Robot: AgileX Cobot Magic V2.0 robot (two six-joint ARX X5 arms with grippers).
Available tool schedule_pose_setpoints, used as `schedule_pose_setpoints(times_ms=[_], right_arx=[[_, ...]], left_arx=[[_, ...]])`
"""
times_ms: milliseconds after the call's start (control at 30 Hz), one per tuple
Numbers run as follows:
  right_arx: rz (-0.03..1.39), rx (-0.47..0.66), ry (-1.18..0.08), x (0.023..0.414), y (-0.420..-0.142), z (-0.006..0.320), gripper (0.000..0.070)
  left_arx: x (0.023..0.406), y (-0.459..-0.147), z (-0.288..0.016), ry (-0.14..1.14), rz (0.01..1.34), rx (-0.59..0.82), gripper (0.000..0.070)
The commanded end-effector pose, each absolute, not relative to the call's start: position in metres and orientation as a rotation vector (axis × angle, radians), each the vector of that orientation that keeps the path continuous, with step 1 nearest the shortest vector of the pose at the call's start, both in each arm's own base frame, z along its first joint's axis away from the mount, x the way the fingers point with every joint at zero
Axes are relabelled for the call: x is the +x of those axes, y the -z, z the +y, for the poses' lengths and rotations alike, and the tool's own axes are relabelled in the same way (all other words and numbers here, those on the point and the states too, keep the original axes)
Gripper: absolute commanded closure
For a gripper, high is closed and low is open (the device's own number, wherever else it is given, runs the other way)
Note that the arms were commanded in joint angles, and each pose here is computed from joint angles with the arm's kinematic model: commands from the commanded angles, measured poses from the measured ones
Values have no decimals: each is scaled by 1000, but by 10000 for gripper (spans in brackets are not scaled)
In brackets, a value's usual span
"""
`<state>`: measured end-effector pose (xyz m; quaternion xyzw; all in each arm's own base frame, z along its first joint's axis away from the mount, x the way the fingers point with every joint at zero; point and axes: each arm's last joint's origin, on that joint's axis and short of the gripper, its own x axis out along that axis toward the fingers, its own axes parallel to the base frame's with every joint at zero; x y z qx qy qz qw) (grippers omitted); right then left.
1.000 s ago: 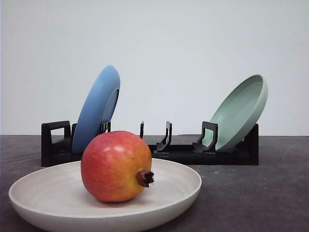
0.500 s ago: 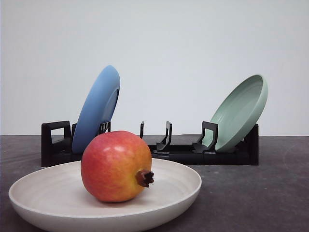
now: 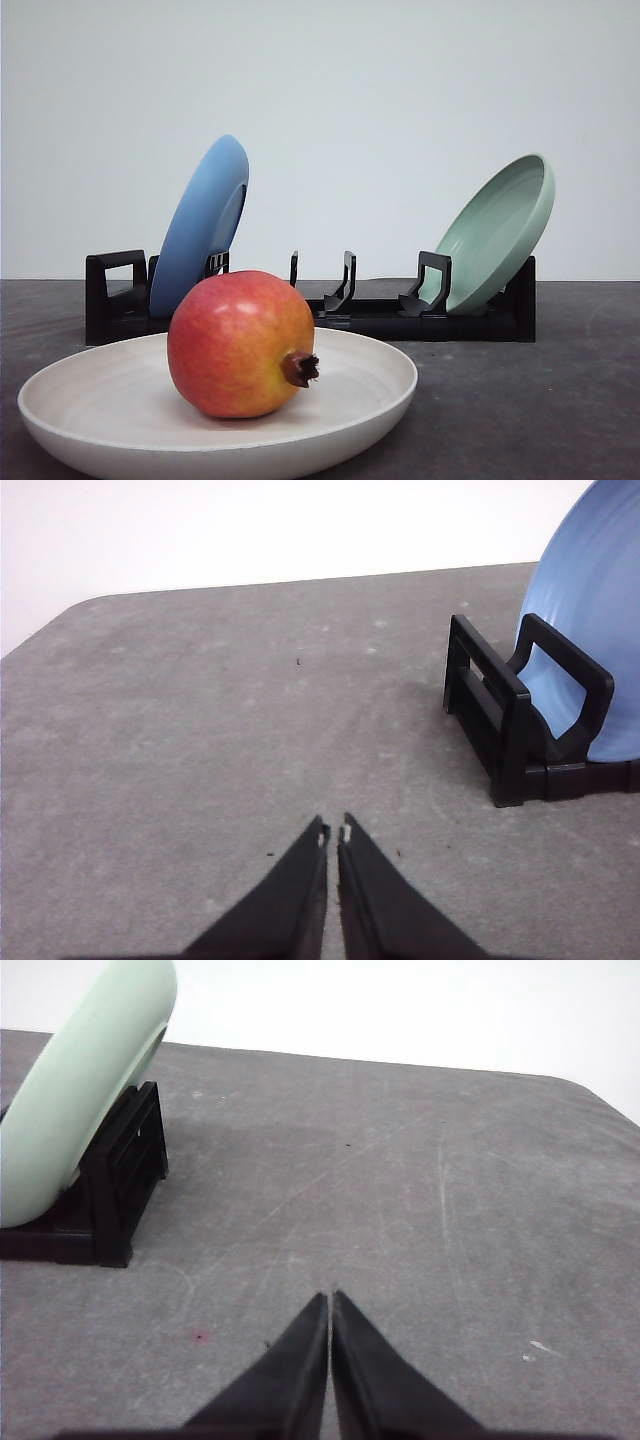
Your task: Place pomegranate in white plate
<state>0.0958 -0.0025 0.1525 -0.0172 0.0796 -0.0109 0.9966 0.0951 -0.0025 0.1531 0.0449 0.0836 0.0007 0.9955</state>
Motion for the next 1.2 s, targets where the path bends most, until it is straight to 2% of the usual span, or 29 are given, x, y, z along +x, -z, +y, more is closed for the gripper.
schedule_pose_setpoints(times_ms=[0, 1167], right_arx=[[149, -24, 28, 96, -152, -3, 700], [149, -24, 28, 96, -152, -3, 700]], left_arx=[[96, -149, -3, -2, 178, 94, 700], [96, -149, -3, -2, 178, 94, 700]])
